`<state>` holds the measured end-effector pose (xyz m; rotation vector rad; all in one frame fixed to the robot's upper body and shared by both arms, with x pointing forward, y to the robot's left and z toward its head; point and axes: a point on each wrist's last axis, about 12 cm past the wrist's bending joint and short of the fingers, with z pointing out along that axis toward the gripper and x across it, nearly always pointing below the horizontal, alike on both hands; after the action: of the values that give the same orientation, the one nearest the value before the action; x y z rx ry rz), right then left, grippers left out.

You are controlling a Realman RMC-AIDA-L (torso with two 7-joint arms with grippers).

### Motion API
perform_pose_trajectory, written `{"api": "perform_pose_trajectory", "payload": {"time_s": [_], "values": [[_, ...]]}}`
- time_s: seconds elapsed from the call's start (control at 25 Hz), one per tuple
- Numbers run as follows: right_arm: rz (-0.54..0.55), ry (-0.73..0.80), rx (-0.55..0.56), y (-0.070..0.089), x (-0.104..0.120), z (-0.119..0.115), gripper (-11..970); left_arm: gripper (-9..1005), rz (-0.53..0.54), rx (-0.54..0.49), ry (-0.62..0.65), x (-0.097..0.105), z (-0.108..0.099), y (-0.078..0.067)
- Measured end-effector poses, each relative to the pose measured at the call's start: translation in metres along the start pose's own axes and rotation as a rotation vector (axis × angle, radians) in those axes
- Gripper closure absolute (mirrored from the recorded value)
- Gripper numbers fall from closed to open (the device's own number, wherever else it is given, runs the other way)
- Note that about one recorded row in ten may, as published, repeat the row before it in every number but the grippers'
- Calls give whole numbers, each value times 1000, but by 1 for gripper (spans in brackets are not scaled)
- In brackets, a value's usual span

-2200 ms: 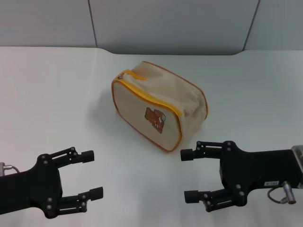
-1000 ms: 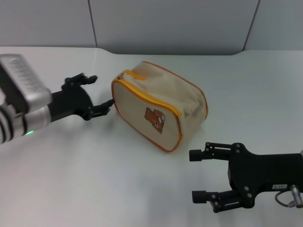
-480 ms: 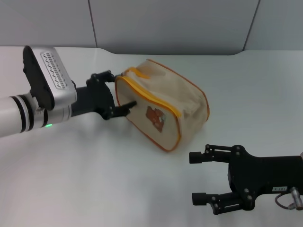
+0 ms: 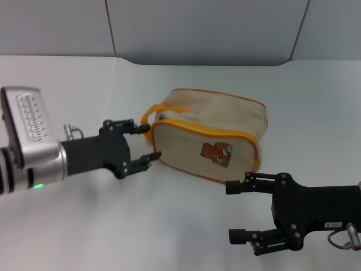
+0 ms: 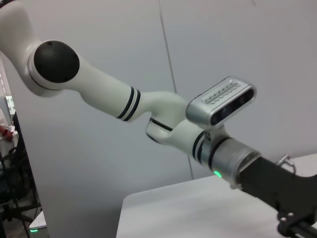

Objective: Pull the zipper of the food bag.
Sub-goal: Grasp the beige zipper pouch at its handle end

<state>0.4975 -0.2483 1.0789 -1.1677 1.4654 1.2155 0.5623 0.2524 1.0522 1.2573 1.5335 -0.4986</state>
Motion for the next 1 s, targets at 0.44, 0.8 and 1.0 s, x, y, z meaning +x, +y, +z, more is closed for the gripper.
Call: {"api": "perform_pose_trajectory", "payload": {"time_s": [0.44,0.8,1.0], "values": [[2,0,-4,0,0,1,116,420,-174,-113,-19,10,13,-10],[2,0,-4,0,0,1,116,435,-283,-160,-54,10,24,-16],[3,-2,-1,1,0,0,117,540,-316,-157,-67,10,28,-23]]}}
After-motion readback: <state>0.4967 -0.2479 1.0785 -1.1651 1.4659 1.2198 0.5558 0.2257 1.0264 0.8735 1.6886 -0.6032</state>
